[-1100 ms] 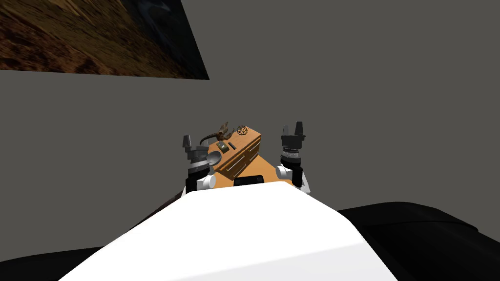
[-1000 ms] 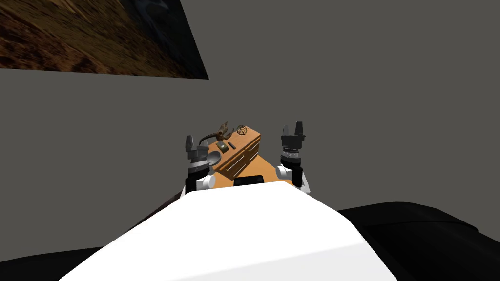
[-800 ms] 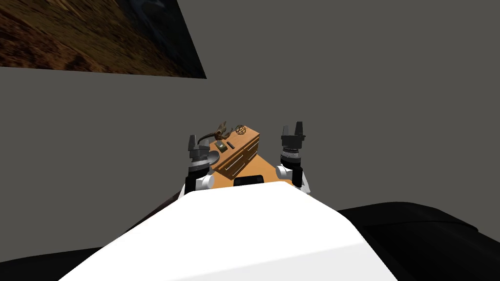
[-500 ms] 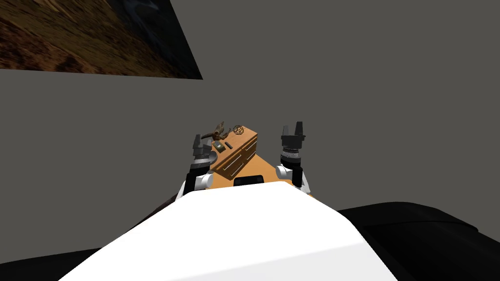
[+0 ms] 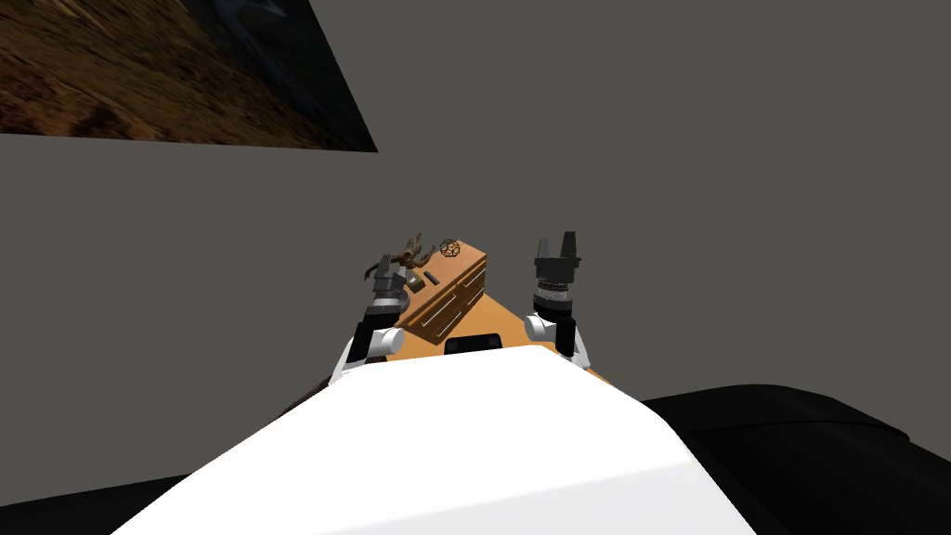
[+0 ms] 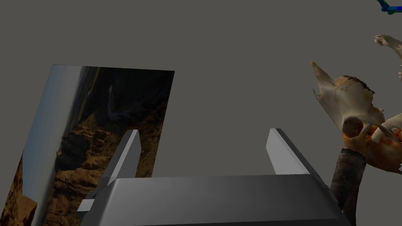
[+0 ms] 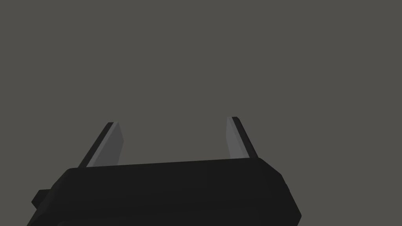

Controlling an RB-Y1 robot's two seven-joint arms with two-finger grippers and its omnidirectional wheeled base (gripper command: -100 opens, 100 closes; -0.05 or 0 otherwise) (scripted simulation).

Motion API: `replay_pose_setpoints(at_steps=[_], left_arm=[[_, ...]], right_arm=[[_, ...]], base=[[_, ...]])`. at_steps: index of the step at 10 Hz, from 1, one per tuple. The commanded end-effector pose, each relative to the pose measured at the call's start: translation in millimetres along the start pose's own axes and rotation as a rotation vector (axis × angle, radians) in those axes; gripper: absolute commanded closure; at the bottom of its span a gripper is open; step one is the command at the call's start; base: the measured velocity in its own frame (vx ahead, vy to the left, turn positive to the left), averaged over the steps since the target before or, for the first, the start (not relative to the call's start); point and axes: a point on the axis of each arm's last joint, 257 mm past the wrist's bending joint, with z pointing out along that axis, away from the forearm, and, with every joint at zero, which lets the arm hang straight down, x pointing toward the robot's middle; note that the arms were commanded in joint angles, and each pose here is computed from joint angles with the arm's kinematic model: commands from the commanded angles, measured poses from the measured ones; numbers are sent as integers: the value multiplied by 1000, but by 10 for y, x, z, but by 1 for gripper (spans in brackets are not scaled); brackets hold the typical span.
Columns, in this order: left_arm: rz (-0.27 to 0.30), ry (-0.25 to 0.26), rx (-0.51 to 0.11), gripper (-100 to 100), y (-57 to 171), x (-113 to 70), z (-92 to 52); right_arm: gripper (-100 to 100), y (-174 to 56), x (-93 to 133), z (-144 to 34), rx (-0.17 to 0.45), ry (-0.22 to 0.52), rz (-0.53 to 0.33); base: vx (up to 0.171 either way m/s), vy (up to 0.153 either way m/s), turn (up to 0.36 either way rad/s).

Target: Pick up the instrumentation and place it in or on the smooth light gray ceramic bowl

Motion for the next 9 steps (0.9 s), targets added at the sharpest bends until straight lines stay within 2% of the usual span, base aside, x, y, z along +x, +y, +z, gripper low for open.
replay_pose_setpoints(at_steps=[1,6,9], left_arm=[[20,20,-39,-100,113,31,63],[57,61,-136,-100,391,95,160],[100,105,-213,-100,626,154,253]], right_arm=[[0,0,0,0,0,0,0],[0,0,0,0,0,0,0],[0,0,0,0,0,0,0]], base=[[13,-21,-91],[15,-16,-66],[22,-12,-81]])
